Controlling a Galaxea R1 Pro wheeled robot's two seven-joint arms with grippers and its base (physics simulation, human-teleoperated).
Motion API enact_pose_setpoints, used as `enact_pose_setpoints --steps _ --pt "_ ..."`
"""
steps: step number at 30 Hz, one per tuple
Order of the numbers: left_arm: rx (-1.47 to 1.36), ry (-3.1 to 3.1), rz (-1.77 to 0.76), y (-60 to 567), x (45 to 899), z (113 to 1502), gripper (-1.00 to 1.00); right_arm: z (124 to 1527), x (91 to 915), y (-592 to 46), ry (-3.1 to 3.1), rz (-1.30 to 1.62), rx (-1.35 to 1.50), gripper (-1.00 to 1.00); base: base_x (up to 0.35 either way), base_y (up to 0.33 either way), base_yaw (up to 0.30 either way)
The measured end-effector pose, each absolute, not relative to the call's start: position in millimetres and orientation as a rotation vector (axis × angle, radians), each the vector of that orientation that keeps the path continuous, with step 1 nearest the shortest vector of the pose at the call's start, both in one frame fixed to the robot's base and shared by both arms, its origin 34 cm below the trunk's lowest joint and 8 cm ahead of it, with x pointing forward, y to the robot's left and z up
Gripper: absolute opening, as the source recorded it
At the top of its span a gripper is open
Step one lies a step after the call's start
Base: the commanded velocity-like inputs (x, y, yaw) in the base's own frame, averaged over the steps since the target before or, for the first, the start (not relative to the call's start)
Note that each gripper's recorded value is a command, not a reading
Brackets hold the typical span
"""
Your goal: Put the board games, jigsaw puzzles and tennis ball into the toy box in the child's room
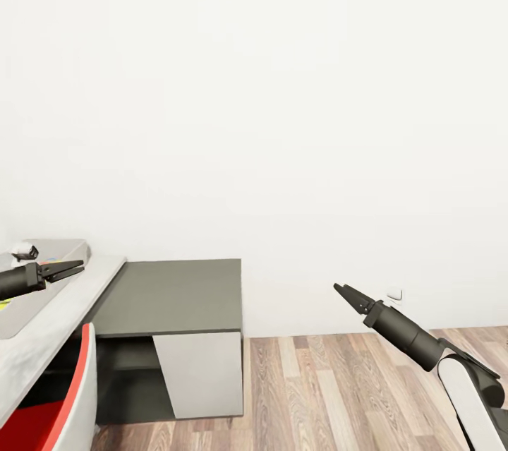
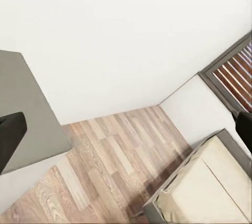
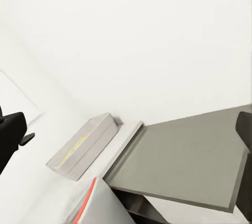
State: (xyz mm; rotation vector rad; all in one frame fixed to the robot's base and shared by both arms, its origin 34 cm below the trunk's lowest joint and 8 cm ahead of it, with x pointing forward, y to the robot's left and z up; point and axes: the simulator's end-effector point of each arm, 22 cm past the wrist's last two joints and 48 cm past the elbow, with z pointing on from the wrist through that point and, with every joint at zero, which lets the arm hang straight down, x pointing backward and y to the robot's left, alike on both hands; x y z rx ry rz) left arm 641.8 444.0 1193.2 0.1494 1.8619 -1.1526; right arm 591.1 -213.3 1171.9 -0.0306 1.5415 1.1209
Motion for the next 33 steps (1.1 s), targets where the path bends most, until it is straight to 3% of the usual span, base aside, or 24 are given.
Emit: enact_pose_setpoints --steps 11,20,33 --pt "0.264 1.961 -1.315 336.2 652.6 1140.6 1.0 1137.7 604.7 -223.7 1.636 1.06 0.06 1.0 -0.001 0.0 -0.008" --pt "0.031 2.301 -0.751 312.9 718.9 1018.0 1.0 1060.5 623.8 -263.7 1.858 0.847 0.299 1.0 0.0 0.0 0.0" --pt "-0.034 2.48 -0.769 248.1 688.1 933.9 1.0 992.0 610.0 -273.5 2.108 0.679 0.389 1.0 -0.197 0.0 0.0"
